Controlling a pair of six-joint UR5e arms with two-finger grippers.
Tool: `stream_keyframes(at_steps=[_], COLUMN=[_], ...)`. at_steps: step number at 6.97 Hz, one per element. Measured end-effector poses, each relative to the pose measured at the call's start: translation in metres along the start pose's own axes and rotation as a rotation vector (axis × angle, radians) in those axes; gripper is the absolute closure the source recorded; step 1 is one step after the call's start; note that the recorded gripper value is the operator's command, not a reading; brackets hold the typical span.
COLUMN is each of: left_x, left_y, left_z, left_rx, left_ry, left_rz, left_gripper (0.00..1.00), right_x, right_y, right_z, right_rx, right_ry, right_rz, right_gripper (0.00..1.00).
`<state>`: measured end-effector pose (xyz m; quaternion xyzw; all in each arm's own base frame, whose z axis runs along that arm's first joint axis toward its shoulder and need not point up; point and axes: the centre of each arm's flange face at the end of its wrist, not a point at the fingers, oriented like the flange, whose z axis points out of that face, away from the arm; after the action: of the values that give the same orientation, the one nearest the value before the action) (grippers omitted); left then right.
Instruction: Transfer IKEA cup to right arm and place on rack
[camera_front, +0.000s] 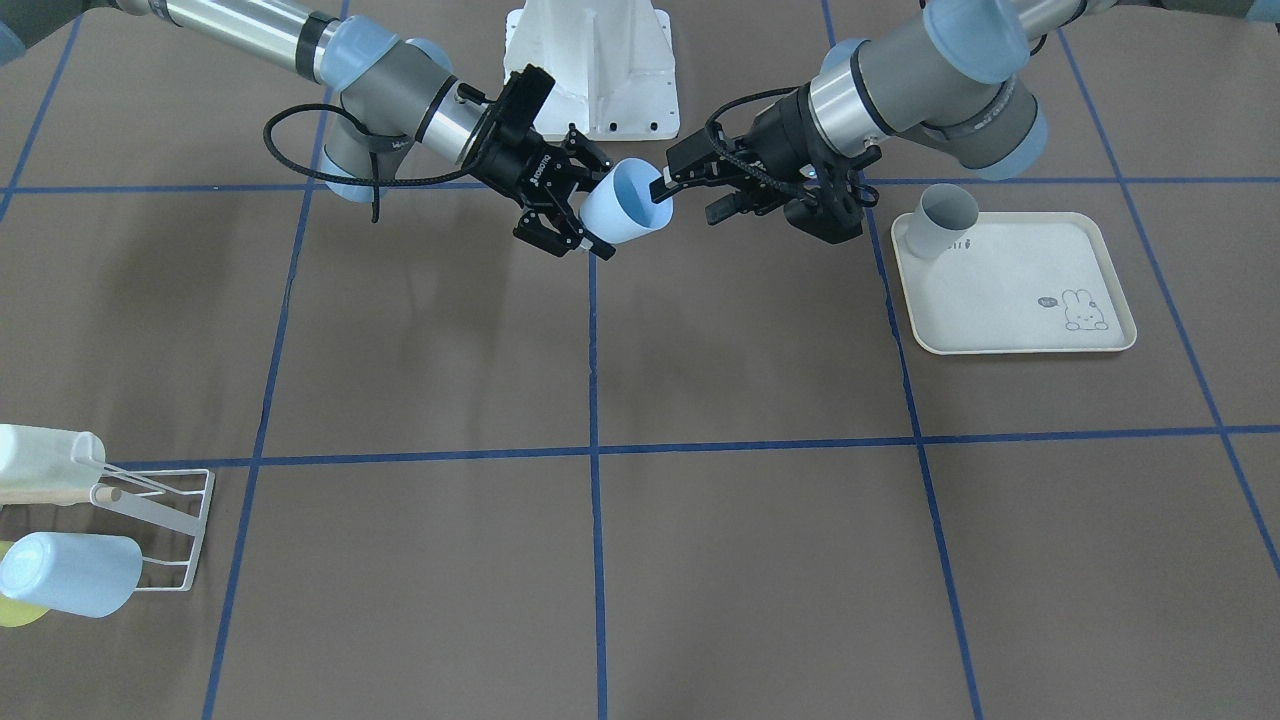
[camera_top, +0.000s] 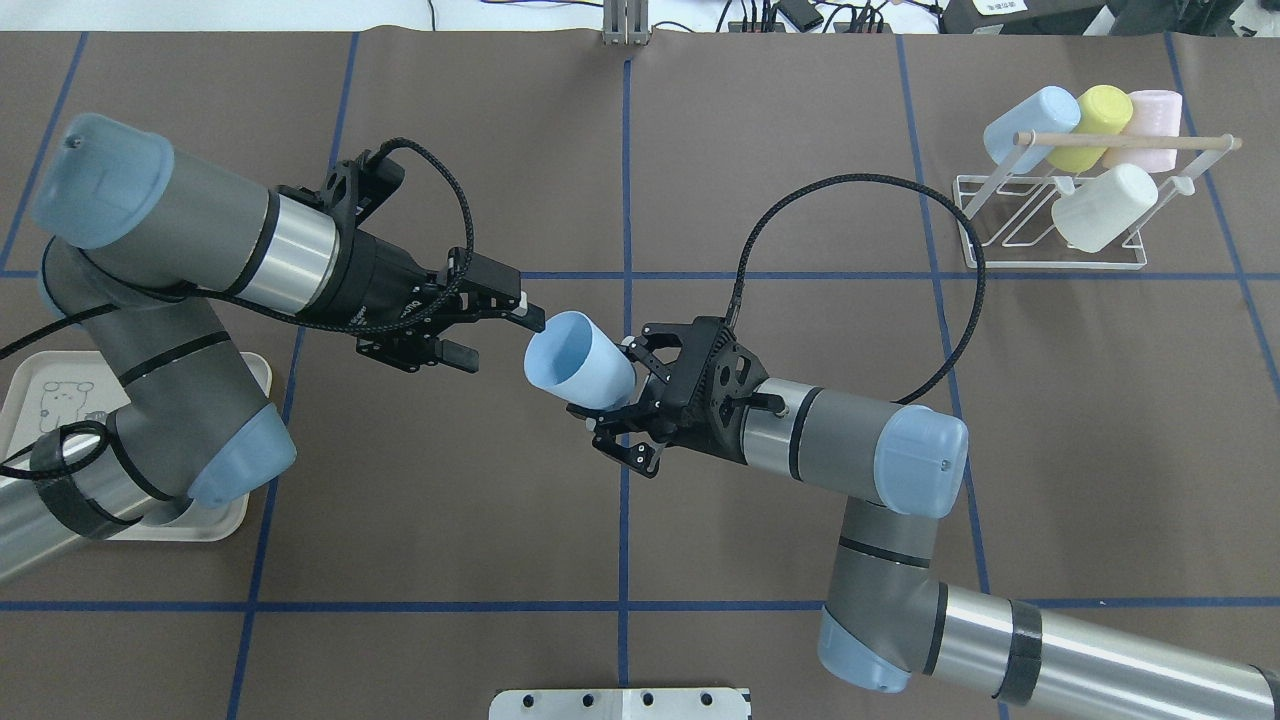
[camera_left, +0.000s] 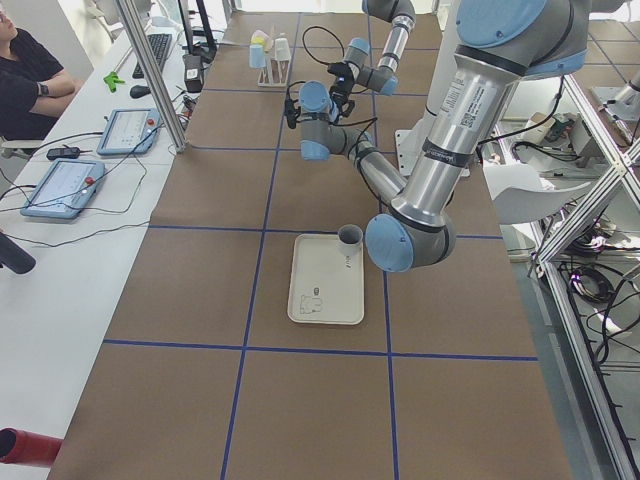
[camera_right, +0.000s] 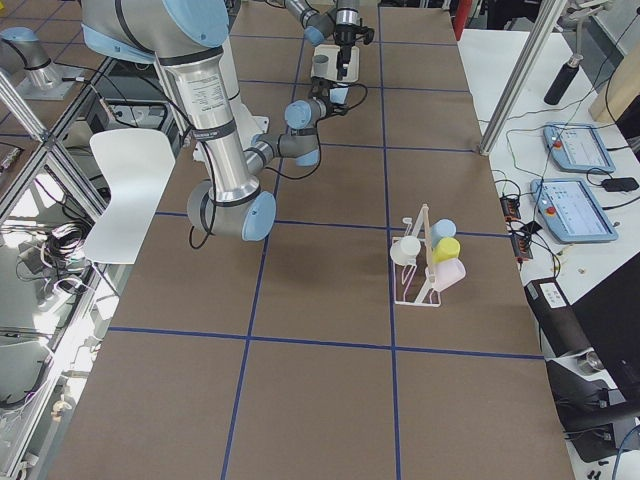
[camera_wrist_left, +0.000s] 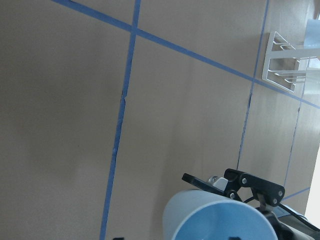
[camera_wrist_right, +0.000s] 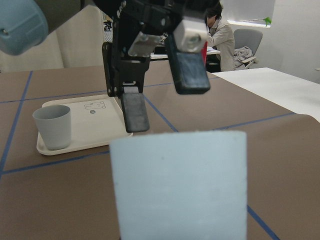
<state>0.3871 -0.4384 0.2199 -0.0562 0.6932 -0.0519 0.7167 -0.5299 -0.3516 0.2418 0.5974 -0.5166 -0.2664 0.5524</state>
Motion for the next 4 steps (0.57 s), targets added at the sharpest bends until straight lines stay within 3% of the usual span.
stream_keyframes(at_steps=[2,4], left_x=[-0.032,-0.083], left_y=[-0.018,-0.043], left_z=[-0.020,-0.054], left_rx=[0.044,0.098], left_ry=[-0.050,-0.168], left_rz=[0.028,0.148], left_gripper=[0.00,0.00], right_x=[0.037,0.080], right_y=[0.008,0.006], right_z=[-0.002,-0.009], right_rx=[-0.097,-0.290], right_ry=[0.069,0.148], right_rz=[-0.041,-0.232], right_gripper=[1.00,1.00])
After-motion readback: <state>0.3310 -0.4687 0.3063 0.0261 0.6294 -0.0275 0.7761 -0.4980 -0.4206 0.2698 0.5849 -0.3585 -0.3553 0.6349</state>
